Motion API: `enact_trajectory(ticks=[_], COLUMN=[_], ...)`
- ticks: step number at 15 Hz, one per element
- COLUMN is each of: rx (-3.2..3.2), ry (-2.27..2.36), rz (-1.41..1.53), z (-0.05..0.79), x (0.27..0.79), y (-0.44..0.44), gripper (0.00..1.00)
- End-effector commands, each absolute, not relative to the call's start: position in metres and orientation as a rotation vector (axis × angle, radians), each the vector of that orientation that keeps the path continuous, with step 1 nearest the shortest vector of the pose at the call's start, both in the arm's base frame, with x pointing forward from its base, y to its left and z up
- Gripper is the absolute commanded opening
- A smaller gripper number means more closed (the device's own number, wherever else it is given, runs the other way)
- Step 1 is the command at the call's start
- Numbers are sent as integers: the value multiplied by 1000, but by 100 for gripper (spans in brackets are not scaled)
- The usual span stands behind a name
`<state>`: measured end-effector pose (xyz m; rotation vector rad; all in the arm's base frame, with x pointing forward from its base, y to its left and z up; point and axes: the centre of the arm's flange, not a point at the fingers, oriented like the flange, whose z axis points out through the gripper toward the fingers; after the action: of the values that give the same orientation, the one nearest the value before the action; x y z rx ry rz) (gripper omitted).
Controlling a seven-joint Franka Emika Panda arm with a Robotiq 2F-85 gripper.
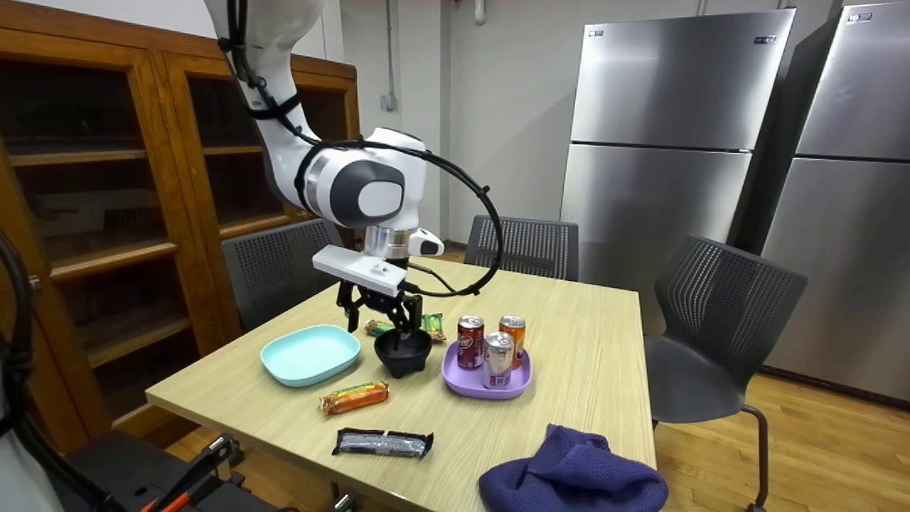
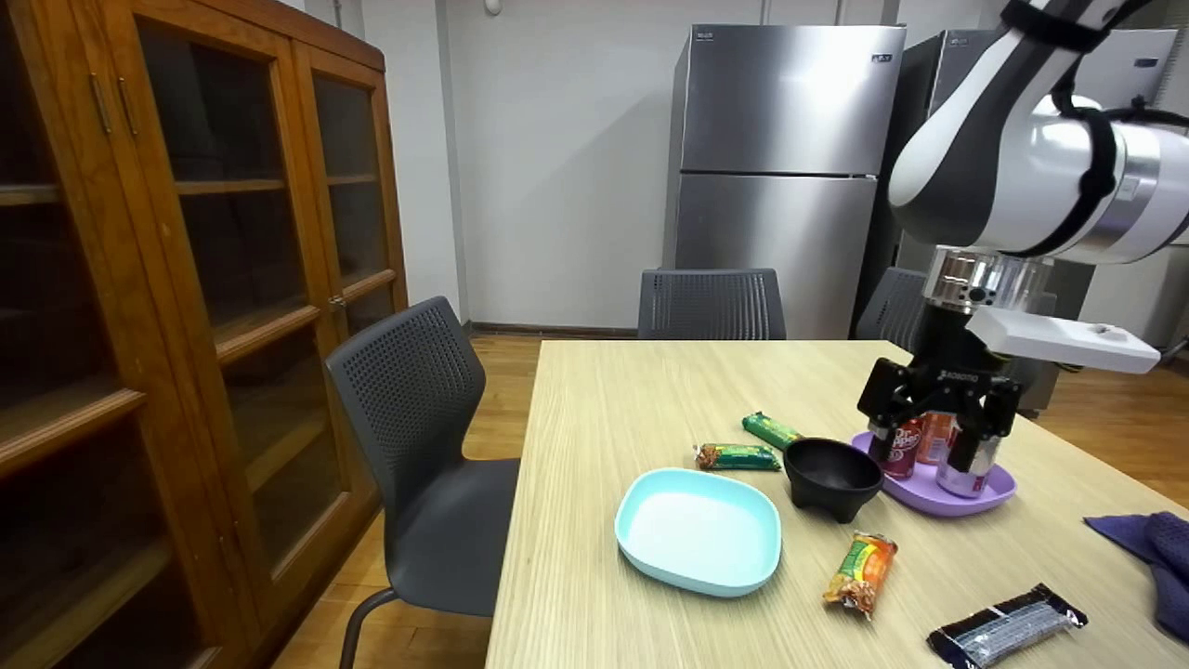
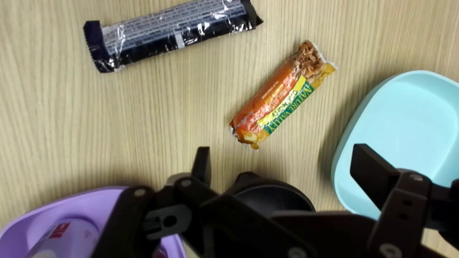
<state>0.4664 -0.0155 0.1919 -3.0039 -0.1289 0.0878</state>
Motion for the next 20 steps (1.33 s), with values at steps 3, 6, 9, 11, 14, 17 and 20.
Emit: enact_trajectory(ticks=[3,6,9,11,14,17,20], rx=[-2993,-3001,-3029,-3041,-3054,-3065,-3070], ry=[-34,-15,2,27,55,77,101], rz=[85,32,-25,-45,-55,-44,-42], z=[175,159,140,128,112,100,92], x=[443,442,444,444,440,436,435], y=[9,19,27,32,37,40,42], gripper=[100,100,100,100,100,100,100])
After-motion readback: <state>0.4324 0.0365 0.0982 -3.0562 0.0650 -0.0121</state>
